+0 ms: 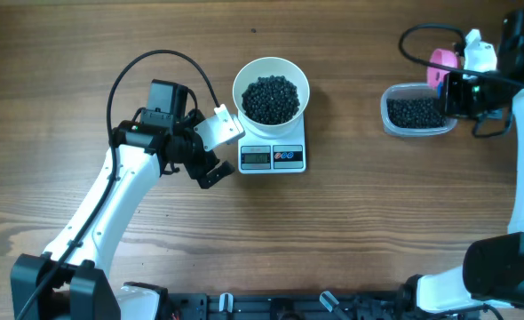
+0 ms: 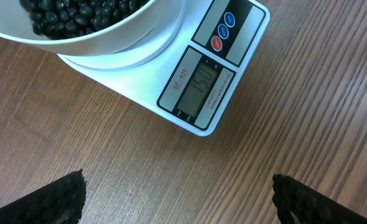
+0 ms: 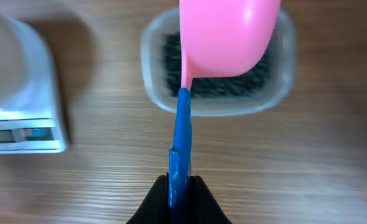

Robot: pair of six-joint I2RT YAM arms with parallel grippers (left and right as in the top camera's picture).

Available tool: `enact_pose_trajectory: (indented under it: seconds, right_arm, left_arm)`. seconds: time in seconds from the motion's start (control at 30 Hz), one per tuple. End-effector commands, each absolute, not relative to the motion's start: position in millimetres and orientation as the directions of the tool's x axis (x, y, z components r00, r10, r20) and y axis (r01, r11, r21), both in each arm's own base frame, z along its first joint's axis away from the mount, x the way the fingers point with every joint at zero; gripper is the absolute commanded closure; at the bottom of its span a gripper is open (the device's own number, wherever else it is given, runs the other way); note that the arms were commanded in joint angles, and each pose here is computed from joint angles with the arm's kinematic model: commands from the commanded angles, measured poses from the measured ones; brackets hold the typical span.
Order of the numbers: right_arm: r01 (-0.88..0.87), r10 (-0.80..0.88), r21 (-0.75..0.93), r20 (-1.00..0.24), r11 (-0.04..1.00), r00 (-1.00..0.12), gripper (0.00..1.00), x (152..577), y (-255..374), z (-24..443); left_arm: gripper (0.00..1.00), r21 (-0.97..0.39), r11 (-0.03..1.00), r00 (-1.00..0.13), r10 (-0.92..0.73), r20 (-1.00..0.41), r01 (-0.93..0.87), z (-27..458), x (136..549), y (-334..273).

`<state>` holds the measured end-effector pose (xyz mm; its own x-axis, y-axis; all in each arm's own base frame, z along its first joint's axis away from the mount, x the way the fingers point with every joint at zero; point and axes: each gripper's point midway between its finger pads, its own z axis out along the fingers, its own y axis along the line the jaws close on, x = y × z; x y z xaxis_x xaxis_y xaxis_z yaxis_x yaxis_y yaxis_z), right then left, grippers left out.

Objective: Scoop item into bowl and weigh 150g on scale
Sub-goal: 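Move the scoop back over the bean tub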

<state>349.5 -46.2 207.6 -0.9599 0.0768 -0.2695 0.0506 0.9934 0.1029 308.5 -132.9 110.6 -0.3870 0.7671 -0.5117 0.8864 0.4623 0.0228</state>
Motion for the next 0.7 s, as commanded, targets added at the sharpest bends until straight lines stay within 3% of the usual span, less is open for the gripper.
enact_pose_trajectory:
  seconds: [0.0, 0.33, 0.53, 0.67]
  right_arm:
    - [0.132, 0.105, -0.105, -0.236, 0.986, -0.966, 0.96, 341.0, -71.6, 202.3]
    - [0.112, 0.03, -0.397, -0.207, 0.911, -0.978, 0.96, 334.5, -73.0, 211.8]
    - [0.123, 0.045, -0.383, -0.207, 0.915, -0.977, 0.96, 333.5, -70.8, 210.6]
    - [0.127, 0.074, -0.226, -0.228, 0.966, -0.971, 0.96, 340.5, -48.5, 202.9]
  left_arm:
    - [0.0, 0.015, 0.45, -0.375, 0.764, -0.525, 0.893, 111.3, 309.2, -135.4]
    - [0.0, 0.015, 0.45, -0.375, 0.764, -0.525, 0.893, 111.3, 309.2, -135.4]
    - [0.0, 0.015, 0.45, -0.375, 0.764, -0.525, 0.893, 111.3, 309.2, -135.4]
    - [0.0, 0.015, 0.45, -0.375, 0.764, -0.525, 0.893, 111.3, 309.2, -135.4]
